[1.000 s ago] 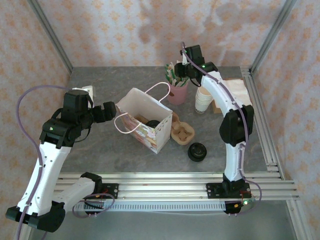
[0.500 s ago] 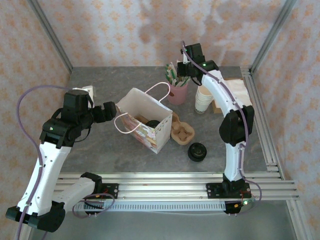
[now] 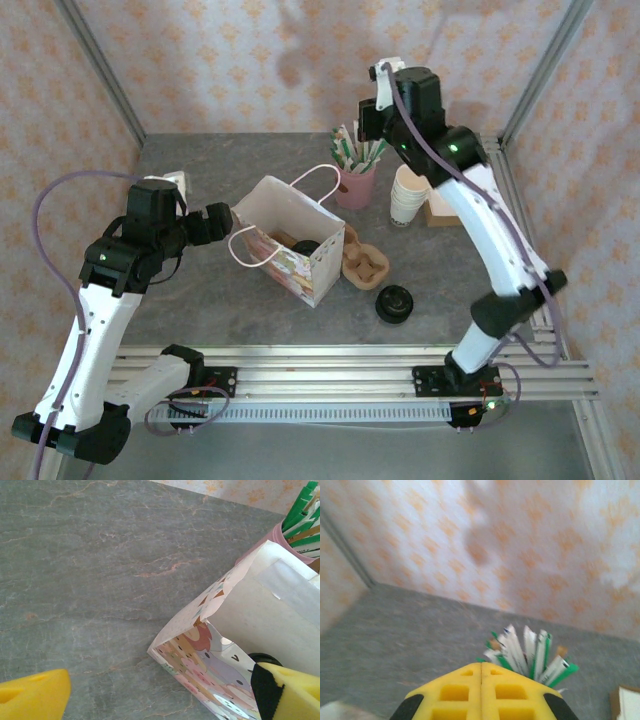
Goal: Pack the takeout coffee
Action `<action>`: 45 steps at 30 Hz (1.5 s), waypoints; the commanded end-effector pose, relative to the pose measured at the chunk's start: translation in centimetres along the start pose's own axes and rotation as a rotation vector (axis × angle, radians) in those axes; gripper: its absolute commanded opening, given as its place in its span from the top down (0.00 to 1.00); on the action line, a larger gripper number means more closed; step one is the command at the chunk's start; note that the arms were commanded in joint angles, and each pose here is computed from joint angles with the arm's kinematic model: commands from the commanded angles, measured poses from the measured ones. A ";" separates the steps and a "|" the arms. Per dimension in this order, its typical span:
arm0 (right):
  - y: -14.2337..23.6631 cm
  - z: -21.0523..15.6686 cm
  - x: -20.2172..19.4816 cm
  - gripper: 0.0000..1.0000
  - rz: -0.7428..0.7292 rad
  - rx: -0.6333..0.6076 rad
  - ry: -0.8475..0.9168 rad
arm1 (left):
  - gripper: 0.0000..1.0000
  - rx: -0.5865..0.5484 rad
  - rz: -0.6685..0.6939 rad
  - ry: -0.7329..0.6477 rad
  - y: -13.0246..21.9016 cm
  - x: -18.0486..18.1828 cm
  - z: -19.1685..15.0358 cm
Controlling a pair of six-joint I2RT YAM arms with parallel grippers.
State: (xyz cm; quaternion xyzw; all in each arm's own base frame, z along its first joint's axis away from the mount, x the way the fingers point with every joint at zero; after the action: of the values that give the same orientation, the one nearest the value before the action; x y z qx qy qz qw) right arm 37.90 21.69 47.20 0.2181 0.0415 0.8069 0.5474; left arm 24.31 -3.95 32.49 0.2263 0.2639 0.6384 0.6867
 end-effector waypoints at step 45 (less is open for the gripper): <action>2.0 -9.8 11.7 0.43 0.291 0.070 -0.009 | 0.05 -0.015 0.025 0.036 0.0 0.5 -0.2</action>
State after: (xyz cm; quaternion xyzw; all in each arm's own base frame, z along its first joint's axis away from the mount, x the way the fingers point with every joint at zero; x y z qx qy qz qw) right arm 28.52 36.40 38.10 0.2871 0.0791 0.8797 0.3706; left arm 23.94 -3.70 32.47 0.2143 0.2704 0.6463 0.6806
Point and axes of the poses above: each hand's point on the last joint's axis, 136 mm out from that joint toward the fingers, its own y axis back along the fingers, its own x axis along the line the jaws close on, z = x × y, the point moved 2 cm from there along y, back along the fingers, and after that the axes turned 14 degrees about -y, right-handed, at the moved point
